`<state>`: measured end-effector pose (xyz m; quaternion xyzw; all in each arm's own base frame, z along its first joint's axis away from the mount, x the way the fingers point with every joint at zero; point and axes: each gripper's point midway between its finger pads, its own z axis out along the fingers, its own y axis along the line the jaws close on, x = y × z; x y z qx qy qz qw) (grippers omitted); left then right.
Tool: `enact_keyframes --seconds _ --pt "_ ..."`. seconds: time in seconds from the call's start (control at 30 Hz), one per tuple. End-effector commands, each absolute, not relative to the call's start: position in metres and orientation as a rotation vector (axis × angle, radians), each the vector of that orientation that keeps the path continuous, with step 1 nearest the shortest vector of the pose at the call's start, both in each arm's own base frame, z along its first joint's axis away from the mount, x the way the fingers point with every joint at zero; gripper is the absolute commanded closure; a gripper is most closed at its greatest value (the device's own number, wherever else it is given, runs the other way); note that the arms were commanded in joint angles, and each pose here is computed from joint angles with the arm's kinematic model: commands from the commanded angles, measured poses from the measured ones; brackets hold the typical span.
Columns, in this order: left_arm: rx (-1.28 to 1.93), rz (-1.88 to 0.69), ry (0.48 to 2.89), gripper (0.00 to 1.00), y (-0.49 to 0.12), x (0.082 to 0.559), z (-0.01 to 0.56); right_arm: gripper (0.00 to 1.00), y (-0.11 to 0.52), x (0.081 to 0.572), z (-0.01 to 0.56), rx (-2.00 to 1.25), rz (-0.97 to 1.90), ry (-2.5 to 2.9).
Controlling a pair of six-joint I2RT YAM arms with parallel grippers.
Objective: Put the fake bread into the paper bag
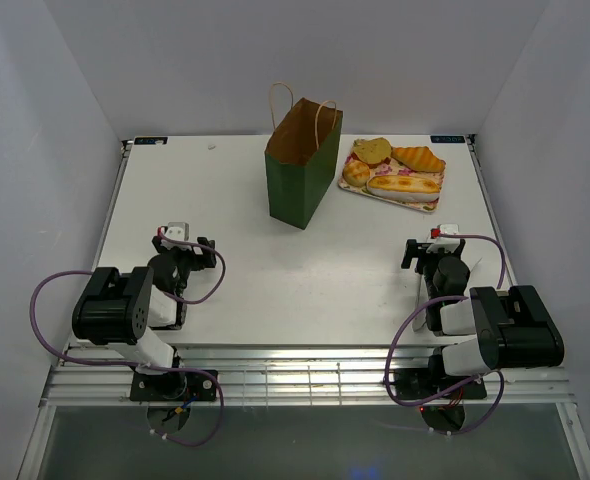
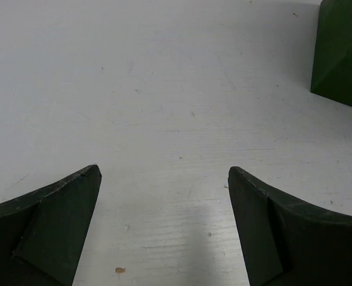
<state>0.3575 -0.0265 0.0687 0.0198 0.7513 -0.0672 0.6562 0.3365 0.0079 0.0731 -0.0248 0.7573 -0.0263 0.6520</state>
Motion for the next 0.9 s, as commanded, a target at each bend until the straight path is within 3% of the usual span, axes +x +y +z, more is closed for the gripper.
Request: enact_keyframes --seconds 0.0,0.4,0.67,0.87 --pt "0.055 -0.135 1.647 0.02 -0.024 0.364 0.085 0.1 0.003 0.346 0.097 -0.055 -0.096 1.631" --pt "-0.221 -0.027 1.604 0.02 0.013 0.365 0.133 0.1 -0.014 0.333 0.117 0.049 -0.231 1.641" --pt "-0.504 -0.235 1.605 0.02 0.005 0.352 0.165 0.1 -0.012 0.303 0.166 0.401 -0.069 1.877" --pt "-0.62 -0.382 1.62 0.02 -0.008 0.344 0.206 0.1 0.019 0.261 0.171 0.385 0.138 2.05"
